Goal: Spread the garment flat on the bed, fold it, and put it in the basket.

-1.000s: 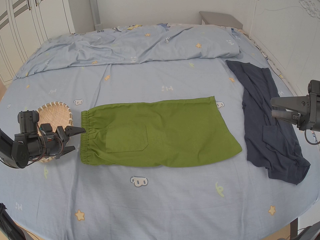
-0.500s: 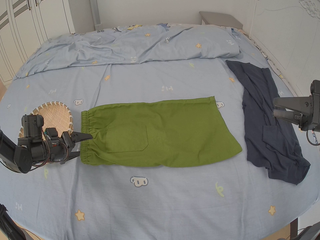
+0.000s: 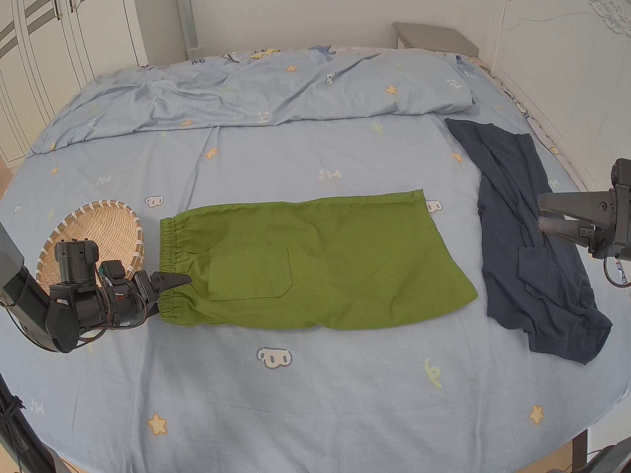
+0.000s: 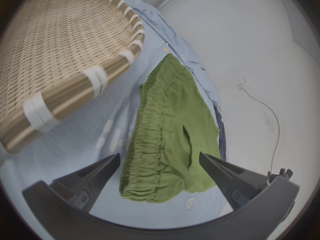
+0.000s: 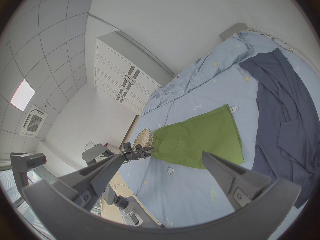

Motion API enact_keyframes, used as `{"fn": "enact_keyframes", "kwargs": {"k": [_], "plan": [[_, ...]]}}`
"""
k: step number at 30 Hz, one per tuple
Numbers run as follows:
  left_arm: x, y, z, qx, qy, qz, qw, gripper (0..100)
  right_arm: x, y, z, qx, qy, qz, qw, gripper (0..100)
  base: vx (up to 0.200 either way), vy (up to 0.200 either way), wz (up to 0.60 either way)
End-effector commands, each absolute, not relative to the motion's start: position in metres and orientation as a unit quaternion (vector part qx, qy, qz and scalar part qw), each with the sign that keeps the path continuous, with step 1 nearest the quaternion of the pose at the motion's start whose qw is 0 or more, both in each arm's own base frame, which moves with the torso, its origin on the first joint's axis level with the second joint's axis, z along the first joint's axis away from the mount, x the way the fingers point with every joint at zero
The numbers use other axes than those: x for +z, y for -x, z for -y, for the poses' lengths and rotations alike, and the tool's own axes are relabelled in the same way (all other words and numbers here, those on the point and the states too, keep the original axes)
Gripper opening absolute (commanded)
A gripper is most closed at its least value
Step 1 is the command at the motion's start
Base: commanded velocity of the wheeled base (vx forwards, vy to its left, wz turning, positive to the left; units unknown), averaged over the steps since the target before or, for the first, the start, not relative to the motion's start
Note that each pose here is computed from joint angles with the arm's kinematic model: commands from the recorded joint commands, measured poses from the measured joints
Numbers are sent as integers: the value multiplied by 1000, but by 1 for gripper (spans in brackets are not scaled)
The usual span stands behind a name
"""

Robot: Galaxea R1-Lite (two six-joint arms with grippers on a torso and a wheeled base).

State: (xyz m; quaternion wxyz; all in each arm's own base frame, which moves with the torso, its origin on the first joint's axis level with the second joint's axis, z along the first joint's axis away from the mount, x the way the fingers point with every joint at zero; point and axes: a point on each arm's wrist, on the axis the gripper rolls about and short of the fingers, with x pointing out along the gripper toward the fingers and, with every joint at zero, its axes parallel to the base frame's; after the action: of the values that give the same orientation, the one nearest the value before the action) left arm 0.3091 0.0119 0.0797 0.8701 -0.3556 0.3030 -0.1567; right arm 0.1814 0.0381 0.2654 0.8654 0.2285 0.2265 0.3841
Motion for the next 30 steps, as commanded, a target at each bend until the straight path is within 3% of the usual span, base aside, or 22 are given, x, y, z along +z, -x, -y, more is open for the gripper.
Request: {"fn": "enact_keyframes", "kwargs": {"k": [1, 13, 22, 23, 30], "plan": [[66, -312, -13, -151, 355, -319, 866, 100, 264, -183, -39, 385, -229, -230, 864, 100, 0, 0, 0], [62, -332, -9, -171, 351, -292, 873, 100, 261, -185, -39, 383, -230, -235, 863, 100, 0, 0, 0], [53, -357, -13, -193, 396, -303, 845, 100, 254, -193, -40, 378, -233, -250, 861, 100, 0, 0, 0], [53, -357, -14, -201, 401, -305, 840, 0, 253, -195, -40, 378, -233, -251, 860, 100, 0, 0, 0], [54, -359, -13, -212, 406, -305, 835, 0, 248, -201, -41, 374, -235, -263, 858, 100, 0, 0, 0]]}}
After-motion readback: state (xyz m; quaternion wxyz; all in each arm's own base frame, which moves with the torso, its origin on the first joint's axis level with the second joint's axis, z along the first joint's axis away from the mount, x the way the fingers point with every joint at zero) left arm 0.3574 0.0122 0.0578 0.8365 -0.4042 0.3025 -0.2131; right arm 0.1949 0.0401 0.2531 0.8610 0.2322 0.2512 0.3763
